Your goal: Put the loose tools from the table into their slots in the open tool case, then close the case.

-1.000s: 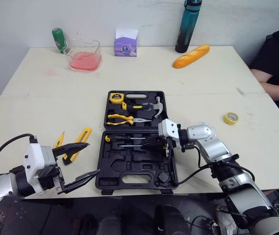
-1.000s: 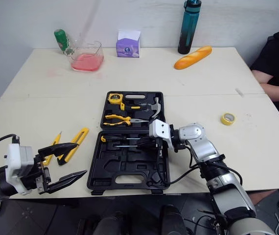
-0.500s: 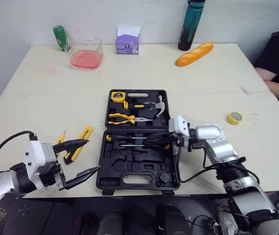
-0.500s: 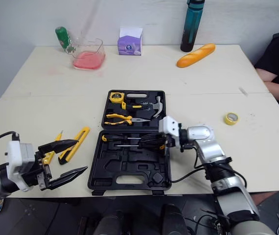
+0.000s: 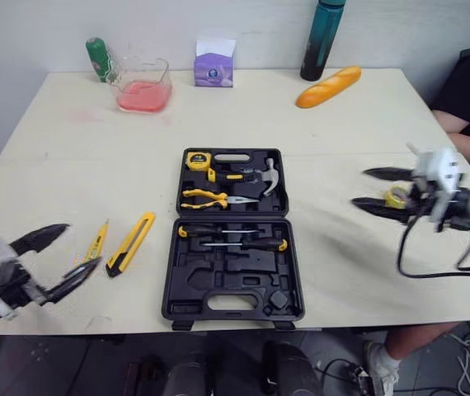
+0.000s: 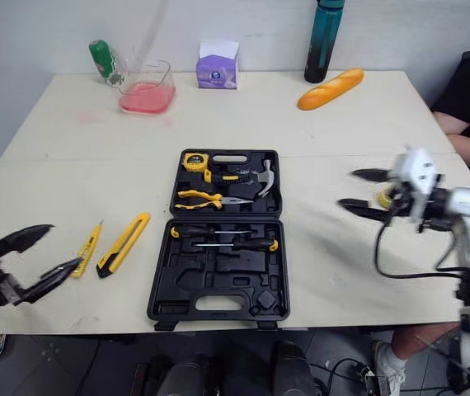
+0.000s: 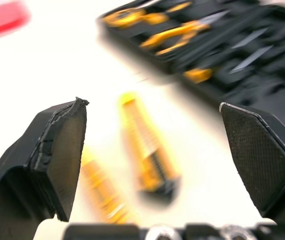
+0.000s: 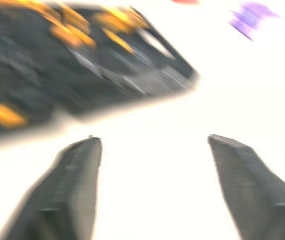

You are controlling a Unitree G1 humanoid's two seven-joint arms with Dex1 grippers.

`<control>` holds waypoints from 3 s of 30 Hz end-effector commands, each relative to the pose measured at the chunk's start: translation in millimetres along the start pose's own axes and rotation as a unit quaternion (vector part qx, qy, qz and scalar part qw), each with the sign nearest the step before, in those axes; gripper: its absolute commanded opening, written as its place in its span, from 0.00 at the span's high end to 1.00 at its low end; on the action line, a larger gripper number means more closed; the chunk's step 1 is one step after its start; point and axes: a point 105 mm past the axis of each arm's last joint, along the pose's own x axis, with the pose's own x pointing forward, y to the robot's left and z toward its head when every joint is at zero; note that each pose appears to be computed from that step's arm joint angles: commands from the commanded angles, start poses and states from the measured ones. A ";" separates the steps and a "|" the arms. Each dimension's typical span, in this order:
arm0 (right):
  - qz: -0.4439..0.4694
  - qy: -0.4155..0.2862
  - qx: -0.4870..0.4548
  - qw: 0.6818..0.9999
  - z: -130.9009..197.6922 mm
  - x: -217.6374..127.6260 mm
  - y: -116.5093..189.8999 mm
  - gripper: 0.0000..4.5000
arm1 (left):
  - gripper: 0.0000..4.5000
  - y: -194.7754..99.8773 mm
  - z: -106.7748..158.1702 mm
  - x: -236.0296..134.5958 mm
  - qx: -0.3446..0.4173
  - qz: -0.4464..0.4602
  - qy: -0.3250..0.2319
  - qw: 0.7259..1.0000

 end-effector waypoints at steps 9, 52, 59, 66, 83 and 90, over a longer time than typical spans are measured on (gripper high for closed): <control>-0.270 0.131 -0.033 0.953 -48.4 -118.7 -64.8 0.00 | 0.00 66.5 -47.4 -109.7 -0.007 0.274 0.065 0.960; 0.211 -0.223 -0.001 0.952 65.9 33.8 102.0 0.00 | 0.00 21.2 -28.6 9.8 -0.121 0.172 0.209 0.955; 0.240 -0.243 -0.012 0.940 73.0 39.9 116.2 0.00 | 0.00 13.4 -36.6 27.2 -0.126 0.162 0.226 0.952; 0.242 -0.248 -0.011 0.938 75.5 46.5 121.6 0.00 | 0.00 16.3 -45.5 49.8 -0.134 0.162 0.220 0.952; 0.237 -0.251 -0.012 0.938 91.5 54.3 129.2 0.00 | 0.00 10.9 -64.3 75.5 -0.147 0.141 0.239 0.949; 0.243 -0.254 -0.012 0.936 98.0 55.8 131.4 0.00 | 0.00 5.8 -77.3 71.2 -0.159 0.150 0.262 0.940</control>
